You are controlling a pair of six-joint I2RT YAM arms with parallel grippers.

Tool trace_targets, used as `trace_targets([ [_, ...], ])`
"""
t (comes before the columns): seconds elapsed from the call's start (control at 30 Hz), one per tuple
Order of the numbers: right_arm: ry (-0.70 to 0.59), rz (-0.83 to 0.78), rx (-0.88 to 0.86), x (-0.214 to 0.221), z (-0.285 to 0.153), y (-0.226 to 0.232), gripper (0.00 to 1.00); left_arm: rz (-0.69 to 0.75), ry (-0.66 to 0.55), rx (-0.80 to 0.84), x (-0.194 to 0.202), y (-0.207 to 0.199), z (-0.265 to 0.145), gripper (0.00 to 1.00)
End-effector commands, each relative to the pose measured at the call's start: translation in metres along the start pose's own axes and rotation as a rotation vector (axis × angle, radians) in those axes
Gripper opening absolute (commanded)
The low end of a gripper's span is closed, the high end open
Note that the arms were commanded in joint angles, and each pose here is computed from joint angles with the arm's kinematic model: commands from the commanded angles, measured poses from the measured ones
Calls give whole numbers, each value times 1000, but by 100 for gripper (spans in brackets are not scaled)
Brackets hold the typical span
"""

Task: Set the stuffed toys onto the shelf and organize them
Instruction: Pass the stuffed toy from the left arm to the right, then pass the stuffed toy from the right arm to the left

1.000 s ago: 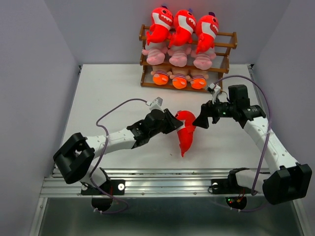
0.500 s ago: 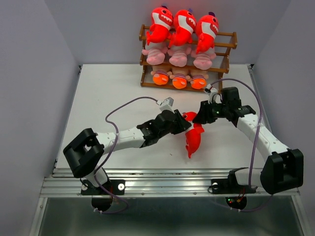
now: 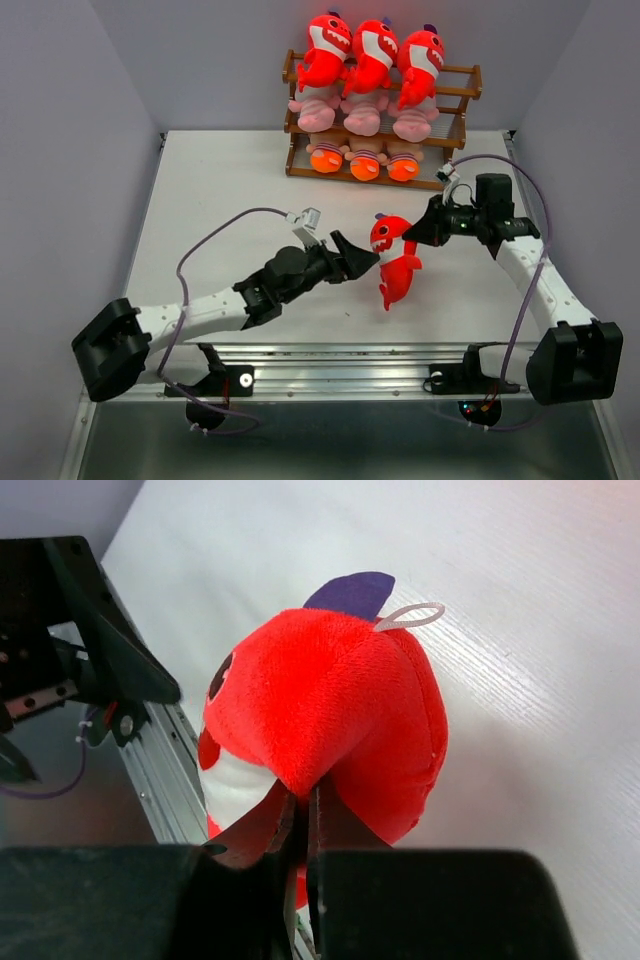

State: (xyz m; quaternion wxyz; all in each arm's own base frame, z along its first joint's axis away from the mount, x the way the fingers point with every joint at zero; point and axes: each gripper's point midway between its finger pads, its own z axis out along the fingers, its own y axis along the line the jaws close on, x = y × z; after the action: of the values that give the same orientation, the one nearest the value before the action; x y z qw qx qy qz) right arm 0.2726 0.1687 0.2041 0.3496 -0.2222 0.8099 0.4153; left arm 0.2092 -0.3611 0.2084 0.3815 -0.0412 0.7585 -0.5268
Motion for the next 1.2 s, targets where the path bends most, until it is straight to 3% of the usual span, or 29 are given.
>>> trace_targets([
  [0.0, -111, -94, -274, -30, -29, 39, 1, 62, -157, 186, -41, -32, -35, 99],
  [0.17, -128, -66, -473, -37, -48, 58, 1, 112, -162, 354, -58, -35, -75, 99],
  [0.33, -132, -97, -583, -38, -62, 81, 1, 210, -82, 429, -58, -38, -72, 99],
  [0.53, -150, -136, -614, -32, -72, 98, 1, 214, 54, 624, -38, -58, -50, 99],
  [0.7, -157, -90, -616, -26, -72, 101, 1, 172, 81, 852, -38, -91, -58, 99],
  [0.87, -156, -96, -616, -22, -73, 102, 1, 115, 109, 888, -33, -93, -49, 98],
  [0.97, -154, -91, -615, -19, -72, 102, 1, 98, 123, 893, -29, -93, -42, 88],
  [1.03, -144, -86, -622, -15, -69, 102, 1, 85, 136, 932, -26, -99, -42, 76],
  [1.17, -137, -75, -622, -9, -67, 99, 2, 58, 120, 1013, -28, -109, -48, 66],
])
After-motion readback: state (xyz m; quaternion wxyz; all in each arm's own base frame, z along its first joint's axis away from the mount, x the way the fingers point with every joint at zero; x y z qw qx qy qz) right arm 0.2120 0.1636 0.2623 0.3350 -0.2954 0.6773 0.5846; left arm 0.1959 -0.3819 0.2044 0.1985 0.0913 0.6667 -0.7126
